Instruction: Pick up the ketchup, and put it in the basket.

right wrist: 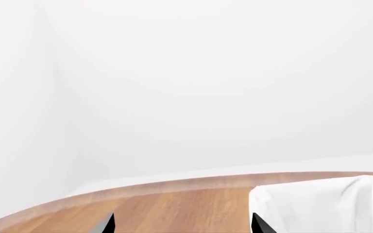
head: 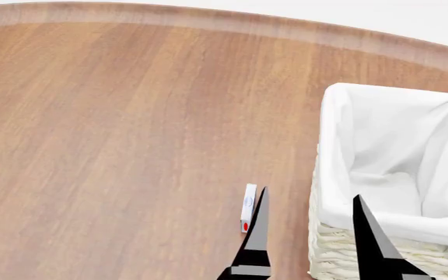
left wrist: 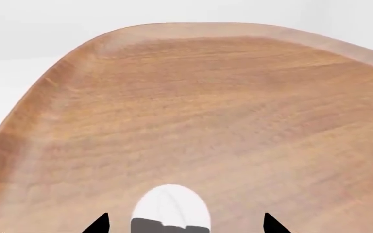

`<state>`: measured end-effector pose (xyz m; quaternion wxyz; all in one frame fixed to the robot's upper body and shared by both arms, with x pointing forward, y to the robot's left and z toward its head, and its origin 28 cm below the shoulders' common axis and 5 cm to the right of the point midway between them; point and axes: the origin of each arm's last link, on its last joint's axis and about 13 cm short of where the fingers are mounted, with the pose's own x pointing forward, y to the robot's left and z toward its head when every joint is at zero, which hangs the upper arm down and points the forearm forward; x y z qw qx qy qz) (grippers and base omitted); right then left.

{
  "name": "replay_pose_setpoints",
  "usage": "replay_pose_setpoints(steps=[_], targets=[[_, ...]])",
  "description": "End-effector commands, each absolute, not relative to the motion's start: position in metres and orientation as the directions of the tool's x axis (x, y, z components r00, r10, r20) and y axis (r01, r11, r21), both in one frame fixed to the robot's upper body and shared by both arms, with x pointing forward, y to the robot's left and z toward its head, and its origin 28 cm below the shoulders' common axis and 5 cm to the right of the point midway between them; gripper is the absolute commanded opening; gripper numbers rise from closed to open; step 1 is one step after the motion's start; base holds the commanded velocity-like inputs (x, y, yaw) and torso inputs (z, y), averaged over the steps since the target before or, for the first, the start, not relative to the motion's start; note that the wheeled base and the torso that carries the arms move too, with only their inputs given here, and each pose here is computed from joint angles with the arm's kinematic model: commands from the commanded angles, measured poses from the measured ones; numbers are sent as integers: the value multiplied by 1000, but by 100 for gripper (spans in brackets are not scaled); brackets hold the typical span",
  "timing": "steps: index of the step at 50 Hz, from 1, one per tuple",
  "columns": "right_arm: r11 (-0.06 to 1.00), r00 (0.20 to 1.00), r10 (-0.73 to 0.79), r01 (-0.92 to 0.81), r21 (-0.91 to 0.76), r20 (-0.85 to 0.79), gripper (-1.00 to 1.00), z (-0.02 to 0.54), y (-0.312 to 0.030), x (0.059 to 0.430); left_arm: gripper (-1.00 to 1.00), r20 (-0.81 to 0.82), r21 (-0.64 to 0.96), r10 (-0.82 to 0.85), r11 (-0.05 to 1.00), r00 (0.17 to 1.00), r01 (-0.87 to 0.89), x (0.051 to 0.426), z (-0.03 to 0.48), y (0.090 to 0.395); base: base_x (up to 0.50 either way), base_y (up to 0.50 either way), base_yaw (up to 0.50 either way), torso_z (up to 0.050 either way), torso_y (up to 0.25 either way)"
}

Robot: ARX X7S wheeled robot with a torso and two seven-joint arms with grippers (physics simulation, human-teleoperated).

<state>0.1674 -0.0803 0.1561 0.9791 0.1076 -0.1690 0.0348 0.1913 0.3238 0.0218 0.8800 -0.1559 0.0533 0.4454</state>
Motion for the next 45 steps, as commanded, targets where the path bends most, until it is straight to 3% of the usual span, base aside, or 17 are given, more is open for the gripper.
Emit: replay_pose_setpoints(steps=[1, 24, 37, 45], targets=[[978, 935, -3, -71, 197, 354, 100, 152, -84, 177, -100, -223, -206, 786, 540, 576, -816, 192, 10, 325, 0, 0, 0, 0, 0], [978, 935, -4, -71, 197, 353, 100, 152, -84, 177, -100, -179, -196, 788, 559, 589, -806, 190, 13, 325, 0, 0, 0, 0, 0], [978, 935, -4, -71, 198, 355, 100, 152, -85, 177, -100, 24, -178, 753, 651, 658, -738, 188, 64, 315, 0, 0, 0, 0, 0], [977, 936, -2, -72, 199, 353, 100, 151, -85, 178, -100, 196, -147, 633, 774, 749, -616, 191, 106, 302, 0, 0, 0, 0, 0]])
